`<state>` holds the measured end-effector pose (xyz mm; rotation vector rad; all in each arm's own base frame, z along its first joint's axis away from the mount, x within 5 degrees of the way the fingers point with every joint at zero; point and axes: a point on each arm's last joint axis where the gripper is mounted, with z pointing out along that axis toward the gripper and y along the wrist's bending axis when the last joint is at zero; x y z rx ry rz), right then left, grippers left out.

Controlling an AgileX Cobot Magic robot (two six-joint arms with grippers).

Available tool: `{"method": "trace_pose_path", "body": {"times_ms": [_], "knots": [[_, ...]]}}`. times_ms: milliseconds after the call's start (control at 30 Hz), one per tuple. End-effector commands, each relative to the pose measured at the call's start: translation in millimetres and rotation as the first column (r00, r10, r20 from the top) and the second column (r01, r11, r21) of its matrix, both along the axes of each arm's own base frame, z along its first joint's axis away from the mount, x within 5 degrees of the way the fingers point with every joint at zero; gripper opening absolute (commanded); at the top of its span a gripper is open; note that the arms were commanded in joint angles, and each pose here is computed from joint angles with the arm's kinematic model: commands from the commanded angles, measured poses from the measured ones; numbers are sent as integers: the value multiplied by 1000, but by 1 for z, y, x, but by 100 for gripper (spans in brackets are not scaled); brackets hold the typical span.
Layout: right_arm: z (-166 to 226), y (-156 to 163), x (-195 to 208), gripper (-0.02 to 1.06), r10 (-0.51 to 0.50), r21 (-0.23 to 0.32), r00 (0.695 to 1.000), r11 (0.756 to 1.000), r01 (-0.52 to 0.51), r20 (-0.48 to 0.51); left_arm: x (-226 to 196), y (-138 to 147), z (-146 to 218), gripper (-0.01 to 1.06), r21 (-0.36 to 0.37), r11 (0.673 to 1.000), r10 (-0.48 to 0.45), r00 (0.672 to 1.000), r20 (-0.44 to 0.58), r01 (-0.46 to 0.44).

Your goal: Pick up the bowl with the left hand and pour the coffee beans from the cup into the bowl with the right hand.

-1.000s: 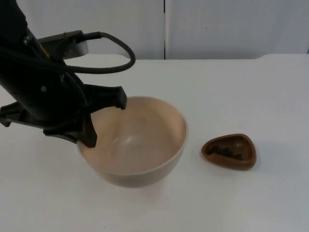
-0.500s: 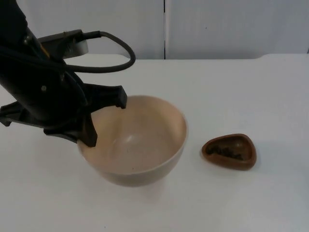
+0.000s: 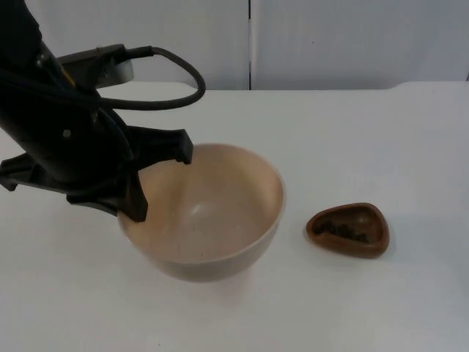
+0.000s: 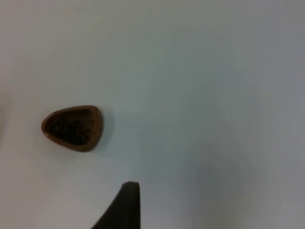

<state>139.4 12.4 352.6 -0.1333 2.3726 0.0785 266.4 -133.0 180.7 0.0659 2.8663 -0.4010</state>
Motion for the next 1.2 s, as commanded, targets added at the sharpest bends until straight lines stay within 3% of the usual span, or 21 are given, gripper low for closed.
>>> {"method": "trace_pose_path", "body": {"times_ms": [0, 400, 567, 767, 967, 1167], "knots": [[3, 0, 6, 105, 0, -1, 999, 1000, 0, -34, -2, -2, 2, 0, -9, 1000, 5, 1000, 7, -5], [-12, 3, 37, 105, 14, 0, 980, 1000, -14, -197, -2, -2, 2, 0, -9, 1000, 5, 1000, 7, -5], [-22, 6, 49, 105, 24, 38, 970, 999, -15, -242, -2, -2, 2, 0, -13, 1000, 9, 1000, 5, -9], [-39, 18, 71, 105, 80, 29, 945, 997, -74, -317, -2, -2, 2, 0, -10, 1000, 6, 1000, 9, -6], [-60, 63, 101, 104, 186, 28, 911, 982, -189, -368, -1, -2, 2, 0, -17, 1000, 12, 1000, 13, -12], [-77, 106, 130, 104, 173, -55, 890, 975, -216, -421, -1, -2, 2, 0, -16, 1000, 12, 1000, 15, -12]]}}
